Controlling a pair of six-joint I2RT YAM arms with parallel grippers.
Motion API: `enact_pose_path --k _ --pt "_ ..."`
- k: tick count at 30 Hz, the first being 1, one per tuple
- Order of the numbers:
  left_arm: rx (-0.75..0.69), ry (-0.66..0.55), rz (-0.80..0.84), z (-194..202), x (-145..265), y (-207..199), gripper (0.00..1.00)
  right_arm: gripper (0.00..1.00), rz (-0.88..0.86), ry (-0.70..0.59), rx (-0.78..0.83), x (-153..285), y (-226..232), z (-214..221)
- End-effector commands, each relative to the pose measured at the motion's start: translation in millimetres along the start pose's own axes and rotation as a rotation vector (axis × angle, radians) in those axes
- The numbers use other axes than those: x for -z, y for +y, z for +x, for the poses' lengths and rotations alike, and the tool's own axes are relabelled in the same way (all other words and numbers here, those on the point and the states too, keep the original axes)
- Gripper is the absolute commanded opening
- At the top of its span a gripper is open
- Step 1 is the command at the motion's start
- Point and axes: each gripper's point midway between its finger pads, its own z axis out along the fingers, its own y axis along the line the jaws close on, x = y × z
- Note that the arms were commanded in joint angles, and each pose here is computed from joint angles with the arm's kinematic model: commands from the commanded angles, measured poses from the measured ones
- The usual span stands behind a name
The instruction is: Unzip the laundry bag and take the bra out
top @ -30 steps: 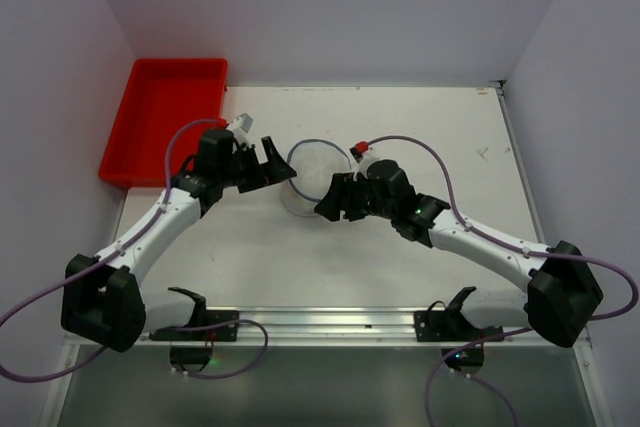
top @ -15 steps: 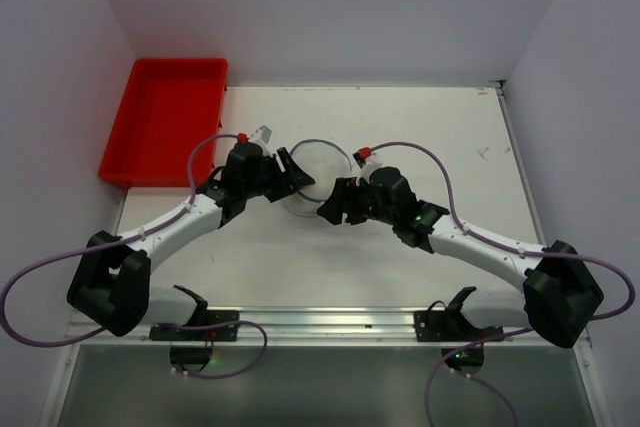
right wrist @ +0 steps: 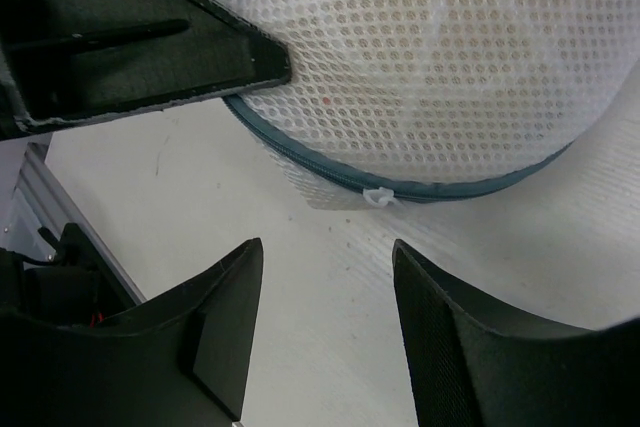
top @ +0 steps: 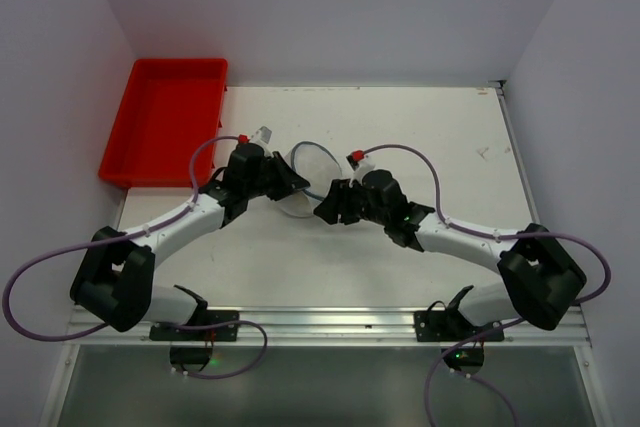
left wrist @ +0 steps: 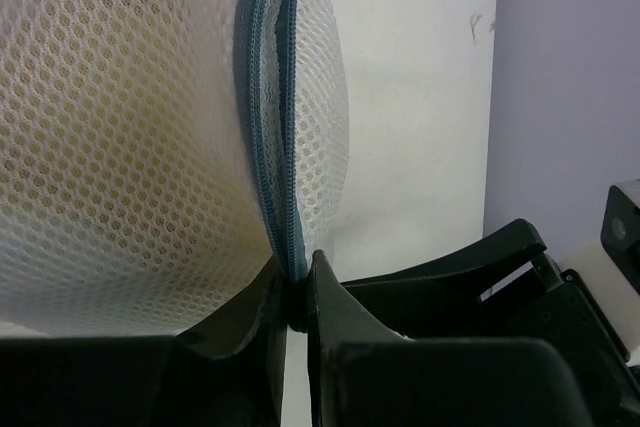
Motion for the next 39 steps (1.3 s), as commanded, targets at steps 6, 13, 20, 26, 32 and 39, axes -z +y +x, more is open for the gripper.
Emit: enact_pose_path --k 6,13,20,26,32,39 --pt "0.005 -0.008 0.111 -2 8 -25 0.07 0.56 -0.018 -0.053 0.005 -3 -7 -8" --pt "-0.008 0.001 0.139 1 14 -29 0.03 0.56 -0.092 -0.051 0.024 -6 -14 -18" --pt "-0.005 0.011 0.178 2 16 -38 0.01 0.55 -0.157 -0.011 0.048 -12 -8 -14" --pt "0.004 0.010 0.194 1 17 -41 0.01 0.52 -0.238 0.017 0.060 -14 5 -10" --pt "0.003 0.017 0.211 3 20 -44 0.00 0.49 -0.271 0.005 0.081 -13 12 -15" --pt "-0.014 0.023 0.214 4 23 -45 0.00 0.44 -0.281 -0.021 0.109 -11 16 -25"
